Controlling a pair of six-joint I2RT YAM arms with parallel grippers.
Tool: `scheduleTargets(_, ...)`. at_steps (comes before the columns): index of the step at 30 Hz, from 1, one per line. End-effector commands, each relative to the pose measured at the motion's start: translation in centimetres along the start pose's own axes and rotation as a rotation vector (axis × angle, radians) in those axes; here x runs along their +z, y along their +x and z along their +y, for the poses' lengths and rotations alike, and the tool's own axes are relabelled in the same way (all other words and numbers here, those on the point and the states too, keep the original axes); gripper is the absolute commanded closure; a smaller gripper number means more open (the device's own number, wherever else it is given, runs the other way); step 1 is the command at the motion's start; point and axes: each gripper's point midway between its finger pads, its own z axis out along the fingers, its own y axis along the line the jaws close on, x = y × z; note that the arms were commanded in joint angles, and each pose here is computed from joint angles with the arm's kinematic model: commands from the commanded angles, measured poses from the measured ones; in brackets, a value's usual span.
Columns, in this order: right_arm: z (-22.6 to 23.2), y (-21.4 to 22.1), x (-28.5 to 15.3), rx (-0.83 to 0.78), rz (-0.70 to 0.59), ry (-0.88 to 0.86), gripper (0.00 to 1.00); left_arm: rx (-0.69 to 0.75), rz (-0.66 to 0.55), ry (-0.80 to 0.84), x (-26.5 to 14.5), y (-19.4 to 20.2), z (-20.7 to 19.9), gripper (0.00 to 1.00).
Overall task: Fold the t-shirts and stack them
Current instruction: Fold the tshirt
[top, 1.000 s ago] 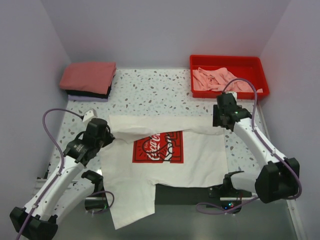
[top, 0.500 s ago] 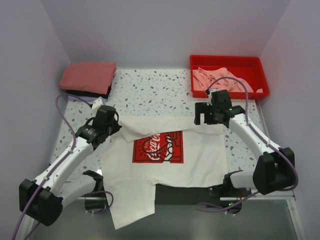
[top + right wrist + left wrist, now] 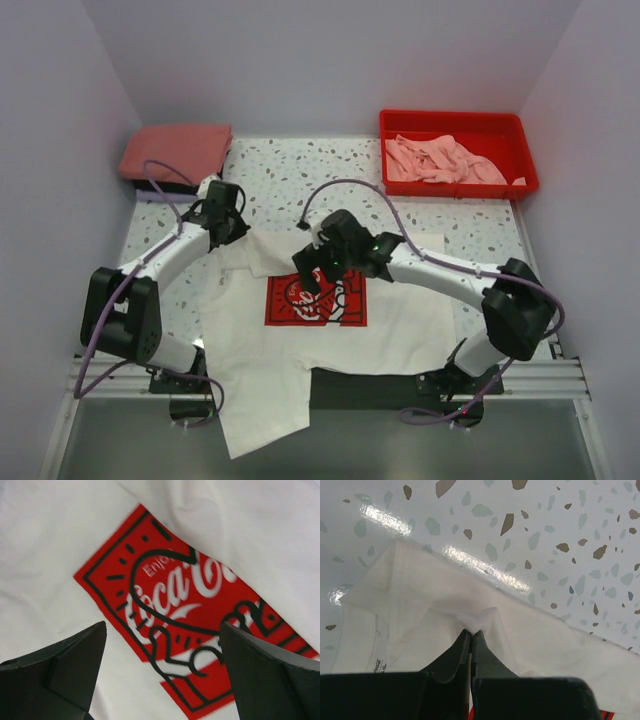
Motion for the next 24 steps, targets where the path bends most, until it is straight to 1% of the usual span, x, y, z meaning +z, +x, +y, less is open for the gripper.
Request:
scheduleTargets(1, 5.9, -4.2, 2.5, -0.122, -0.138, -0.143, 0.03, 0.0, -0.028, 0.061, 0.8, -2.1, -1.6, 1.0)
scheduleTargets(2, 8.0, -4.8, 3.0, -0.154, -0.157, -0.178, 0.08, 0.005, -0.017, 0.052, 1.3, -1.9, -1.3, 1.0)
scheduleTargets(3, 8.7, -4.1, 5.0, -0.162, -0.128, -0.194, 0.13, 0.003, -0.013, 0.049, 1.5, -1.8, -1.1, 1.0)
scheduleTargets(4, 9.5, -4.5, 5.8, -0.171, -0.136, -0.203, 0.16, -0.006, 0.004, 0.049, 1.8, -1.5, -0.6, 1.0)
scheduleTargets(5, 10.9, -5.5, 6.4, -0.193, -0.148, -0.219, 0.22, -0.002, 0.013, 0.058, 1.9, -1.3, -0.5, 1.0)
scheduleTargets(6, 11.2, -5.9, 7.2, -0.208, -0.154, -0.204, 0.24, -0.013, 0.016, 0.058, 2.1, -1.3, 0.0, 1.0)
scheduleTargets(7, 11.1, -5.2, 9.3, -0.224, -0.131, -0.184, 0.26, -0.018, 0.031, 0.075, 2.2, -0.8, 0.1, 1.0)
scheduleTargets(8, 11.8, -6.4, 9.7, -0.238, -0.159, -0.182, 0.29, -0.013, 0.037, 0.08, 2.3, -0.6, 0.2, 1.0)
scheduleTargets(9, 11.5, -6.7, 10.4, -0.243, -0.161, -0.154, 0.31, -0.019, 0.041, 0.075, 2.4, -0.6, 0.6, 1.0)
scheduleTargets(10, 11.1, -6.1, 11.8, -0.253, -0.138, -0.136, 0.32, -0.016, 0.05, 0.078, 2.5, -0.2, 0.8, 1.0)
scheduleTargets(11, 11.3, -6.8, 12.1, -0.263, -0.157, -0.135, 0.33, -0.013, 0.052, 0.08, 2.5, -0.1, 0.9, 1.0)
scheduleTargets(13, 10.8, -6.9, 13.3, -0.287, -0.16, -0.108, 0.34, -0.007, 0.066, 0.08, 2.7, 0.4, 1.2, 1.0)
scheduleTargets(18, 10.4, -7.9, 14.5, -0.347, -0.191, -0.072, 0.36, -0.011, 0.08, 0.087, 2.8, 0.9, 1.5, 1.0)
scheduleTargets(21, 10.4, -7.8, 15.1, -0.375, -0.183, -0.074, 0.4, -0.012, 0.084, 0.087, 2.9, 1.2, 1.7, 1.0)
scheduleTargets(24, 10.1, -7.8, 15.6, -0.377, -0.184, -0.061, 0.4, -0.014, 0.087, 0.083, 2.9, 1.2, 1.8, 1.0)
